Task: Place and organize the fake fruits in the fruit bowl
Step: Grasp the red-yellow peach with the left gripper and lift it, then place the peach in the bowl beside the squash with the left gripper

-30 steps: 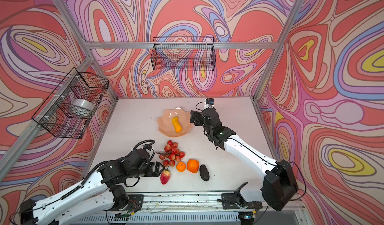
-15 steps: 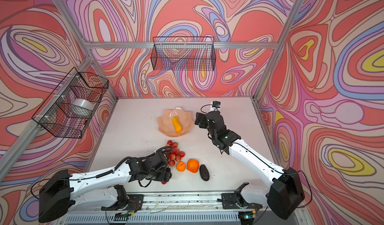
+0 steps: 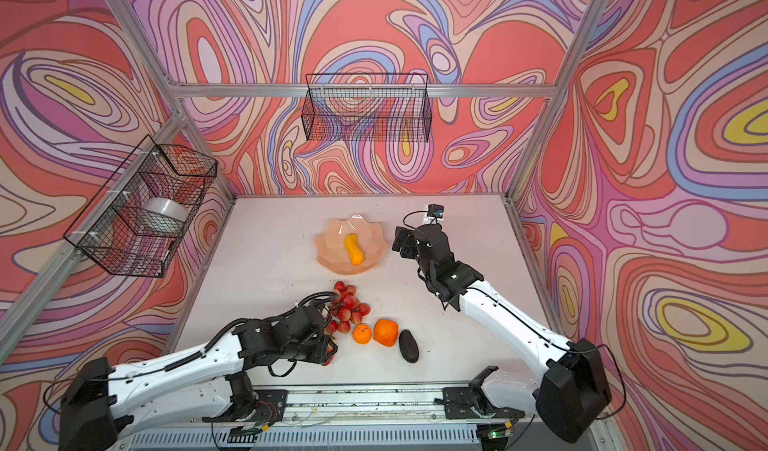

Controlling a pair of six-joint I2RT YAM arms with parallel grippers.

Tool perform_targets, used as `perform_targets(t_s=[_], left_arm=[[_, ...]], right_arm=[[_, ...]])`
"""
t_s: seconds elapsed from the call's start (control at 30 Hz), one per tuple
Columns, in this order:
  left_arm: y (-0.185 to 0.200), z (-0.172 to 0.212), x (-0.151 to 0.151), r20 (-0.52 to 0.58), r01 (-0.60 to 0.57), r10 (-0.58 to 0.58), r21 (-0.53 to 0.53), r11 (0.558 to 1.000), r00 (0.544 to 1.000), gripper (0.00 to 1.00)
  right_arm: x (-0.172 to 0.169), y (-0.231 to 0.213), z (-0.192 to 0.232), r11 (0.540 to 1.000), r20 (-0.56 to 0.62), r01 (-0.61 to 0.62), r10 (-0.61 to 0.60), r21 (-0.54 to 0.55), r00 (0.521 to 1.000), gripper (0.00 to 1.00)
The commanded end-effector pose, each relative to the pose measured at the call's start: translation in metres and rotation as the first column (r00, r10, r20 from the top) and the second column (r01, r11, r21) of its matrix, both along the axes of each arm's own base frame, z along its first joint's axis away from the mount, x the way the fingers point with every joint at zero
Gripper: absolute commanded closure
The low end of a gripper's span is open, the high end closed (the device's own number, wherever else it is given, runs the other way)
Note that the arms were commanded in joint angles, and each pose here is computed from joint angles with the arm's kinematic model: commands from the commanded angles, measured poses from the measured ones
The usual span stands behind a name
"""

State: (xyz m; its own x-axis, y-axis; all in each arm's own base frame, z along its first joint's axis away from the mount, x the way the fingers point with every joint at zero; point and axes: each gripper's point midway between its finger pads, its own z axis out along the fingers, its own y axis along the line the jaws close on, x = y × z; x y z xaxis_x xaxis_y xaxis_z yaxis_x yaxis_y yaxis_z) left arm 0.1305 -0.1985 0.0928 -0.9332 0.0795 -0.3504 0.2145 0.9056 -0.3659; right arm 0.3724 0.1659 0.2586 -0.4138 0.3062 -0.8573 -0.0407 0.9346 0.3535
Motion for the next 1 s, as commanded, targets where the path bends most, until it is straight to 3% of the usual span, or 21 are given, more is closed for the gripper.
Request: perform_targets(t_s=[0.0,0.13,0.33,0.47,0.63,0.97], left_arm=[[0.019,0.062,0.015,0.179,-0.004,0.002,0.014,1.000,0.984,0.59],[0.024,0.122,0.052,0.335,-0.032,0.022,0.024,0.999,0.942,0.57],[0.010,0.132,0.143,0.316,-0.088,0.106,-0.069,0.994,0.943,0.56],[-0.003,0.118,0.199,0.284,-0.100,0.114,-0.064,0.993,0.952,0.56],[0.002,0.071,0.255,0.173,-0.183,0.182,-0.007,0.983,0.968,0.58],[-0.004,0.014,0.305,0.084,-0.235,0.229,0.072,0.969,0.970,0.57]], right_arm=[[0.000,-0.006,-0.010,1.000,-0.017,0.023,-0.023,-0.015,1.000,0.01],[0.000,-0.004,-0.015,1.000,-0.035,0.015,-0.015,-0.020,0.999,0.02],[-0.011,-0.012,-0.023,0.997,-0.090,0.004,-0.010,-0.075,0.996,0.02],[-0.031,-0.023,-0.029,0.993,-0.141,-0.010,-0.006,-0.116,0.990,0.02],[-0.060,-0.037,-0.046,0.989,-0.220,-0.038,0.005,-0.146,0.976,0.02],[-0.094,-0.048,-0.063,0.988,-0.301,-0.075,0.031,-0.136,0.953,0.03]])
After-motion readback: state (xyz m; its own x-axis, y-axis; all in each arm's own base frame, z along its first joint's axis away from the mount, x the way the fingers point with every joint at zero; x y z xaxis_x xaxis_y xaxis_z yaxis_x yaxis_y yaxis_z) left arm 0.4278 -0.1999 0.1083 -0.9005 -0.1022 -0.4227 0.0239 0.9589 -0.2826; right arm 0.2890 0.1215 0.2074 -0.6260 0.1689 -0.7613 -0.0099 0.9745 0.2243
